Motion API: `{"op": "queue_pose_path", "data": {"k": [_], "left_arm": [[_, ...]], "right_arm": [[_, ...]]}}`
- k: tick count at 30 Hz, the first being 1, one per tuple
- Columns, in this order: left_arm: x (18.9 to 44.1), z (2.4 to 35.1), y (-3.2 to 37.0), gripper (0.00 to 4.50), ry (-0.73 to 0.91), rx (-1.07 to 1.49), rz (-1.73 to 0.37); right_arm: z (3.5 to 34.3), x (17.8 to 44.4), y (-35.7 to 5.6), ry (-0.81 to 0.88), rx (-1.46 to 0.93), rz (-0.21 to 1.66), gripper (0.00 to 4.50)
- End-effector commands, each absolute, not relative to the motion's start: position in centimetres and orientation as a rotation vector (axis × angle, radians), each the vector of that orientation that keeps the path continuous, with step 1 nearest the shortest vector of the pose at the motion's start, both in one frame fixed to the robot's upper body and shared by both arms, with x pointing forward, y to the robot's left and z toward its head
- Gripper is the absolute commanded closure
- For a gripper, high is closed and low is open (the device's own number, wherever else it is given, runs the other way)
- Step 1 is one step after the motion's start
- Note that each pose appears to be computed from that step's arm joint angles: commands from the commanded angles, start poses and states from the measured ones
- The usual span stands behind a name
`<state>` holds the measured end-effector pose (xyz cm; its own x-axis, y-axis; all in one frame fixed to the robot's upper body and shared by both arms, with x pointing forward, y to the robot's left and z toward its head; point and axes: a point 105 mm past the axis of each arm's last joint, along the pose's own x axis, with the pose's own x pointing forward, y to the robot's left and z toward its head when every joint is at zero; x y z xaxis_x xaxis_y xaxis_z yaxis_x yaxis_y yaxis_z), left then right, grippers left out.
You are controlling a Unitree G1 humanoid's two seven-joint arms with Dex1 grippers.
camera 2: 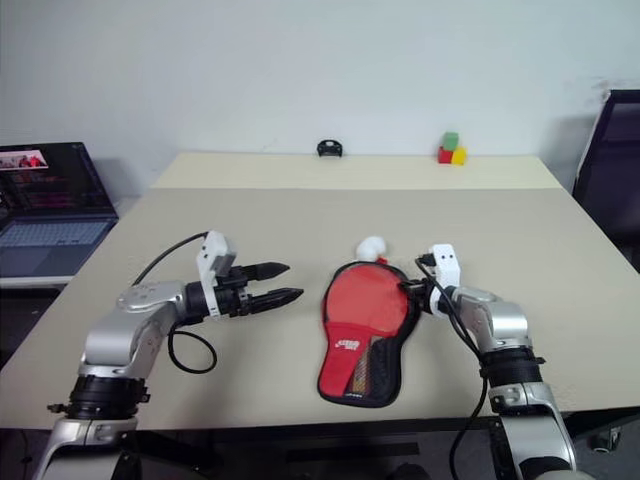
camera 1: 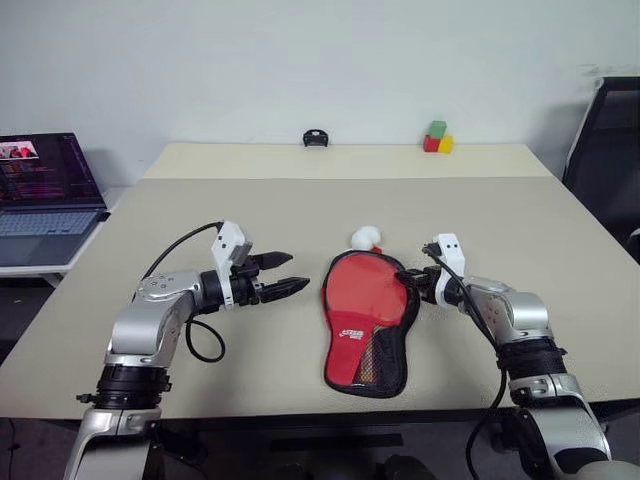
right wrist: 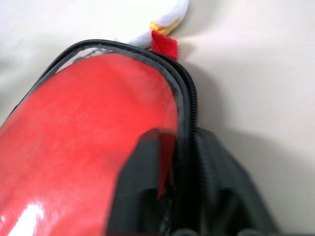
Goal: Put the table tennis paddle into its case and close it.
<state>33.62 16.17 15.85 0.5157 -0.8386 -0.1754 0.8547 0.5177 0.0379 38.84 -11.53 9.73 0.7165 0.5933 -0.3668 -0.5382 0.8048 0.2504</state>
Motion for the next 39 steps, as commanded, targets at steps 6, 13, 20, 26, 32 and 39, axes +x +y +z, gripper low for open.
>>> {"op": "queue_pose_path", "data": {"k": [6,13,20,26,32,39], "left_arm": [[31.6,16.2,16.3,0.69,0.154,0.158,-1.085],[31.5,16.1,16.1,0.69,0.157,0.153,-1.087],[31.6,16.1,16.0,0.69,0.153,0.157,-1.086],[31.6,16.2,15.9,0.69,0.15,0.158,-1.088],[31.7,16.3,16.0,0.69,0.146,0.161,-1.083],[31.7,16.2,16.0,0.69,0.141,0.161,-1.077]], "right_arm": [[8.6,34.1,-5.7,0.492,0.065,0.947,4.48],[8.2,33.8,-5.4,0.495,0.038,0.95,4.48],[8.2,34.9,-6.3,0.481,0.033,0.881,4.48],[8.0,34.7,-6.4,0.494,0.011,0.879,4.48],[8.4,35.1,-7.0,0.488,0.033,0.846,3.96],[9.3,35.0,-8.4,0.461,0.02,0.826,1.71]]}}
